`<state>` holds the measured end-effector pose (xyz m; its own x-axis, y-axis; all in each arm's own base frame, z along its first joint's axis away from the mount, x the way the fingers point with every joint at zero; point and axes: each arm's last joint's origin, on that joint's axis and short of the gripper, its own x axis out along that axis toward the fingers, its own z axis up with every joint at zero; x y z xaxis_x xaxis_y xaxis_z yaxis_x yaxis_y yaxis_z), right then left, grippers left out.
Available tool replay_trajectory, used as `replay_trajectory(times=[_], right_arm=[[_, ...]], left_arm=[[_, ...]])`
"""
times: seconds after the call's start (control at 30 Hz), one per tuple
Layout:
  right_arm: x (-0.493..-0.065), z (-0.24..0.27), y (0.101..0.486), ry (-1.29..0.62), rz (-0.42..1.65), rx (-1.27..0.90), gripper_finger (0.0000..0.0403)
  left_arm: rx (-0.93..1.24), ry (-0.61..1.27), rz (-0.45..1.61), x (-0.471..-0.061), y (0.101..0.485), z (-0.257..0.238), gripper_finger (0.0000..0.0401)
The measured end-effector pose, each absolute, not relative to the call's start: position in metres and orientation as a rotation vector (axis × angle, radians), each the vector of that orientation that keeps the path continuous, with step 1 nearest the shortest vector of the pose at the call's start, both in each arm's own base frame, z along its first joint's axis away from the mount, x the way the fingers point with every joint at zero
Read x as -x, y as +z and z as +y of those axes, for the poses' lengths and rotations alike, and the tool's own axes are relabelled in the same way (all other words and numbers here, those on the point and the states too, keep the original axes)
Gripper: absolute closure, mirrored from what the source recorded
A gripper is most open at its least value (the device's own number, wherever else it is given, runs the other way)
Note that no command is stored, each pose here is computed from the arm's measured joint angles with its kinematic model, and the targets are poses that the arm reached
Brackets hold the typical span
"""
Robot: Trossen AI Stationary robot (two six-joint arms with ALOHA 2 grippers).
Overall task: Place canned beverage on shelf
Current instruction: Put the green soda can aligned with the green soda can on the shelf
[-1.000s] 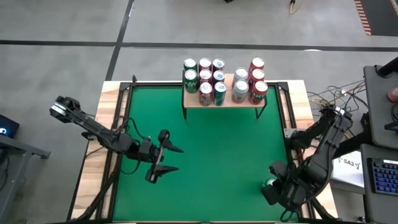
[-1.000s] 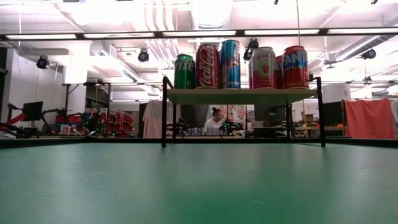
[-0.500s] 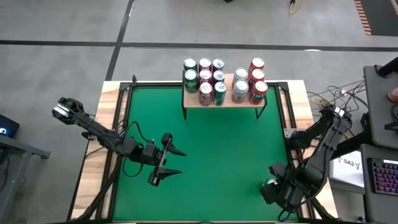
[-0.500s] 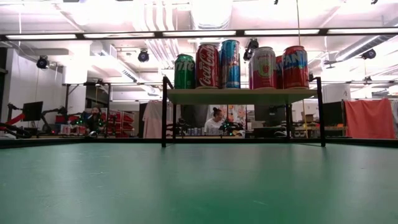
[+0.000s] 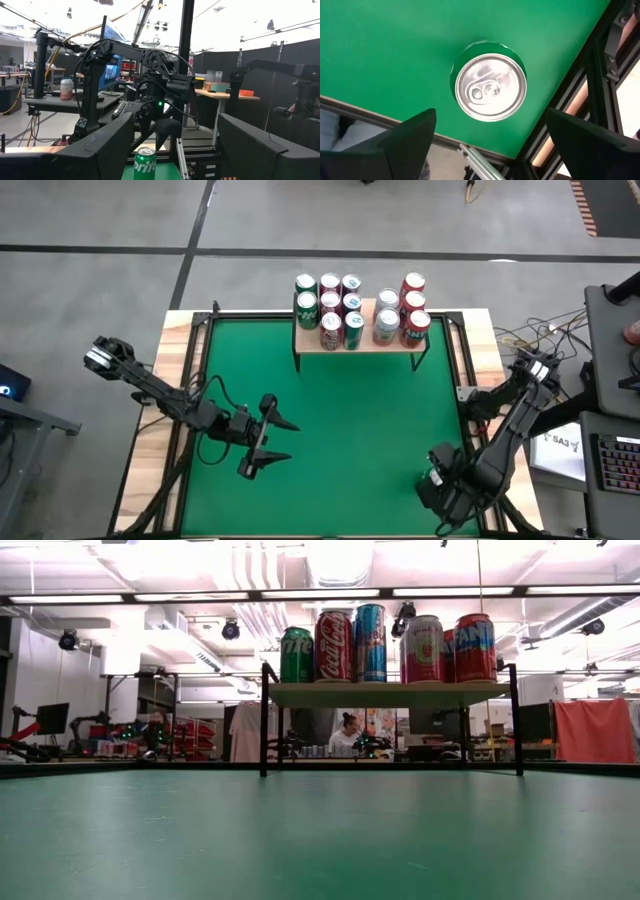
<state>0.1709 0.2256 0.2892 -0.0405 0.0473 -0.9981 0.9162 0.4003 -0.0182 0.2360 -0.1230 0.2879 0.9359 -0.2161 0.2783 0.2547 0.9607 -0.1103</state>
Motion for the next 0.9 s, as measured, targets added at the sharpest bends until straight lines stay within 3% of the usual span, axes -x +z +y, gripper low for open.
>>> replay_trajectory(times=[0.73, 0.9], right_arm=[[-0.174, 0.222, 0.241, -0.947, 1.383, -0.948, 0.0035], [-0.173, 0.221, 0.232, -0.994, 1.371, -0.939, 0.0068]], left_arm=[[0.146, -0.242, -0.267, -0.236, 0.288, -0.123, 0.0128], [0.146, -0.242, -0.267, -0.236, 0.288, -0.123, 0.0128]])
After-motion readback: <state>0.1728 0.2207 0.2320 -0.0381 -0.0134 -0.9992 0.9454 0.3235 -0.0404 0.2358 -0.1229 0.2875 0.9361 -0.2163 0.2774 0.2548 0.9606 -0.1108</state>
